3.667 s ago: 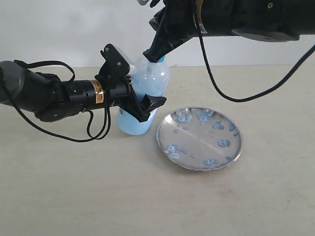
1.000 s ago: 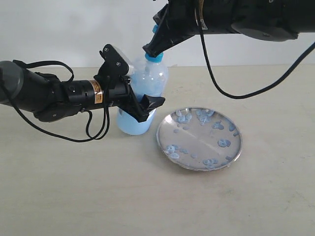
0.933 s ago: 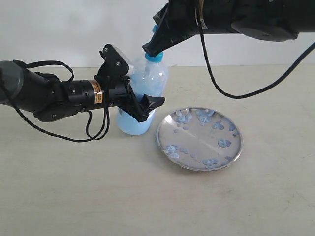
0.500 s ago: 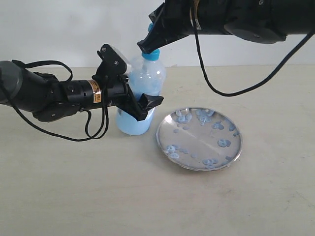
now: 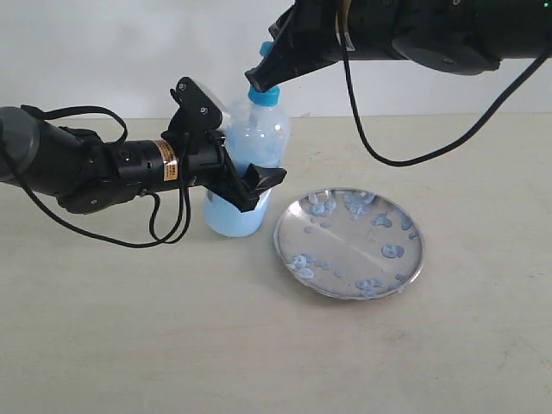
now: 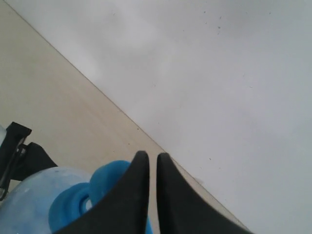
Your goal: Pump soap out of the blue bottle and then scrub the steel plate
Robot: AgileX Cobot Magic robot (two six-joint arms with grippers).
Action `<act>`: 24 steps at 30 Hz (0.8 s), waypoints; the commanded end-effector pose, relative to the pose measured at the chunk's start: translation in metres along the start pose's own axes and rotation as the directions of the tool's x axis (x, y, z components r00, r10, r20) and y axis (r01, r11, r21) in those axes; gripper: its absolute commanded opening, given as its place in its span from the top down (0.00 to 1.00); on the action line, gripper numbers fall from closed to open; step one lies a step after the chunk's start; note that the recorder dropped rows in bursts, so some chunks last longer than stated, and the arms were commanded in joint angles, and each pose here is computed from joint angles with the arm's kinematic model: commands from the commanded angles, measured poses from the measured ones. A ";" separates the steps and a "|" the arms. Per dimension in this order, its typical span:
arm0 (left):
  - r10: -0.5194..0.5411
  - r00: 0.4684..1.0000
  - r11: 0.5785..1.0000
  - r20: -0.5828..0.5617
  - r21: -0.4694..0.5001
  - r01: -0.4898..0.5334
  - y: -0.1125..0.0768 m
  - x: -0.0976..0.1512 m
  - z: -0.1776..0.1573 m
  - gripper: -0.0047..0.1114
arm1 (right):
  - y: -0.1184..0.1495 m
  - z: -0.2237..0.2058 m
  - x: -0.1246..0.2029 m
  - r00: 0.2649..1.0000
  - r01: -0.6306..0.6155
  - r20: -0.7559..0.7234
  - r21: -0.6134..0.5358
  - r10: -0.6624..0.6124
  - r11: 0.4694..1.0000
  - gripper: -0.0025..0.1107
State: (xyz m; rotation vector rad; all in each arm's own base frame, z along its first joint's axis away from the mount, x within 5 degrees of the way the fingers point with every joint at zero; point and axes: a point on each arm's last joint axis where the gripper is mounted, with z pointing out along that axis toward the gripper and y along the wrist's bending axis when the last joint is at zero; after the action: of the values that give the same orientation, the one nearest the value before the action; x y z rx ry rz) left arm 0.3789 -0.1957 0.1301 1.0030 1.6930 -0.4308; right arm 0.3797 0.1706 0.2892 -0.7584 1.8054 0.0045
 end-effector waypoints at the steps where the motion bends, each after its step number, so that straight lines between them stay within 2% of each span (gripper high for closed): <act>1: 0.047 0.994 0.999 -0.095 0.020 -0.045 -0.005 0.016 0.001 0.92 | 0.007 0.014 0.033 0.988 -0.010 -0.157 0.015 0.012 1.000 0.98; 9: 0.047 0.995 0.999 -0.092 0.021 -0.045 -0.005 0.016 0.001 0.92 | 0.016 0.014 0.047 0.986 0.006 -0.167 -0.033 -0.012 0.999 0.98; 18: 0.048 0.995 0.999 -0.092 0.022 -0.046 -0.005 0.016 0.001 0.92 | 0.019 0.014 0.042 0.994 0.004 -0.112 -0.062 -0.011 0.998 0.98; 20: 0.032 0.995 0.999 -0.090 0.010 -0.031 -0.004 0.016 0.001 0.92 | 0.018 0.007 0.029 0.999 0.003 -0.033 -0.083 -0.006 0.997 0.98; 21: -0.017 0.997 1.000 -0.080 -0.024 0.015 -0.002 0.015 0.001 0.92 | 0.012 -0.005 0.013 0.999 -0.009 0.050 -0.085 0.013 0.996 0.98; 24: -0.050 0.998 0.998 -0.038 -0.040 0.048 0.003 0.016 -0.002 0.92 | -0.018 -0.045 -0.016 0.982 -0.087 0.170 -0.014 0.089 0.996 0.98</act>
State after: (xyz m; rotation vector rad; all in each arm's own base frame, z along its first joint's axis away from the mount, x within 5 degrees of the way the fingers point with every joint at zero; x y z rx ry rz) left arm 0.3803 -0.1933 0.1294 0.9489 1.7100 -0.4335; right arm 0.3626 0.1646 0.3028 -0.7385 1.7071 0.1349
